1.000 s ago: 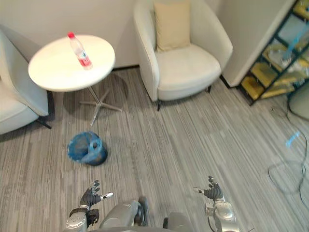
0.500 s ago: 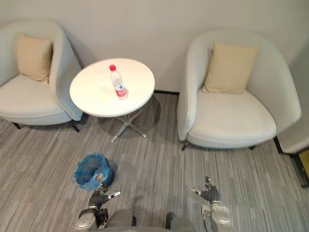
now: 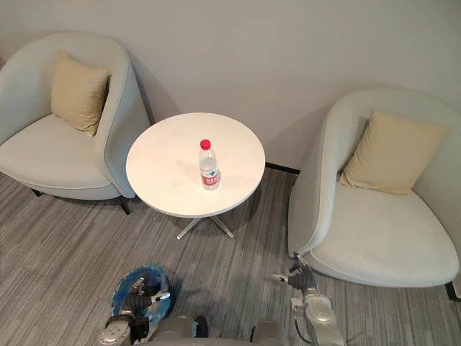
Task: Gather rubbish on tea table into small bin, then transfer packed bag to large trash can.
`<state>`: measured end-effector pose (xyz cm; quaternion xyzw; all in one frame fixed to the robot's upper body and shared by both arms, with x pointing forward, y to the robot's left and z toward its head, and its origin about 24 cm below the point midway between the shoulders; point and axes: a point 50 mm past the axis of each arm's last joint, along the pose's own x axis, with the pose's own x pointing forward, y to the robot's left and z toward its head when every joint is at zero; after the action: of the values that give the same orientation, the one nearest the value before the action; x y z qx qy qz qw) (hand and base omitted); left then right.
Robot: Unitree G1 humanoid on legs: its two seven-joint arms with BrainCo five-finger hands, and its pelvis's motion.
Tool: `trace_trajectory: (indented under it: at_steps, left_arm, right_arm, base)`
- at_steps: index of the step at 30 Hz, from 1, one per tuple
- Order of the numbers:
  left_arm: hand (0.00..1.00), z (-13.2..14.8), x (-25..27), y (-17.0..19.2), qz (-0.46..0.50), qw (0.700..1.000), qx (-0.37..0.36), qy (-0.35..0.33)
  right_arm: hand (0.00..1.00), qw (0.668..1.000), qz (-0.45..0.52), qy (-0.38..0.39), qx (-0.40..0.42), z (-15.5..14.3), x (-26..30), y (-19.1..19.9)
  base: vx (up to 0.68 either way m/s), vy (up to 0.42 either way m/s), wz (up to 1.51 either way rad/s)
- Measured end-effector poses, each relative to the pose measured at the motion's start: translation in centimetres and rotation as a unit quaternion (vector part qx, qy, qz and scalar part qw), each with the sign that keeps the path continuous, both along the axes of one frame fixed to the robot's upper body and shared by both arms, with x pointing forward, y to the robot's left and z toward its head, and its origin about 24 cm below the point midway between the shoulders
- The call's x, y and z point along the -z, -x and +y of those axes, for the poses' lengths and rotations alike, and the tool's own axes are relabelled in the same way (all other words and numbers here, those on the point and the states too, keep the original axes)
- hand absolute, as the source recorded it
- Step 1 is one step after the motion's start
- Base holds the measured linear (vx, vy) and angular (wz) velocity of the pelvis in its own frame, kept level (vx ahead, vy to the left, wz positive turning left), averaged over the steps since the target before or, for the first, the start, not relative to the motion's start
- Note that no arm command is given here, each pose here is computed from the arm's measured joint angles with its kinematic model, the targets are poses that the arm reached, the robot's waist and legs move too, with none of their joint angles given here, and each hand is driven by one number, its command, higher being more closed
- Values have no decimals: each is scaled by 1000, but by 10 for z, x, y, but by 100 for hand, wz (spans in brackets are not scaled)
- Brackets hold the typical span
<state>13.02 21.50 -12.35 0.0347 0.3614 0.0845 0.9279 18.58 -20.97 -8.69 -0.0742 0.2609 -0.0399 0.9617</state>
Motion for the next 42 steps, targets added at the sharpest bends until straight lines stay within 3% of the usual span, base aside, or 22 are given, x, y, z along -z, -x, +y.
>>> trace_trajectory:
  at_steps: [5, 10, 20, 33, 34, 42]
  left_arm:
    - [0, 6, -3, -4, -8, 1000, 6, -10]
    - [0, -6, 4, 5, 5, 1000, -1, 10]
    - [0, -14, 13, 16, 36, 999, 23, 16]
    - [0, -24, 3, -8, -7, 999, 46, 23]
    - [0, -25, 1, -10, -15, 999, 46, 24]
    - [0, -24, -2, -14, -32, 999, 24, 31]
  right_arm:
    - [0, 998, -47, 26, -28, -3, -19, -15]
    - [0, 987, -141, 51, -62, 3, -57, -44]
    - [0, 974, -206, 61, -71, 20, -83, -78]
    - [0, 943, -314, 100, -42, 29, -172, -174]
    - [100, 938, -329, 104, -40, 27, -185, -181]
    - [100, 927, -364, 91, 4, 18, -226, -202]
  base:
    - [263, -132, 69]
    - [153, -173, 39]
    - [6, -19, 29]
    - [-56, 24, 34]
    - [-28, 7, 14]
    - [-28, -5, 10]
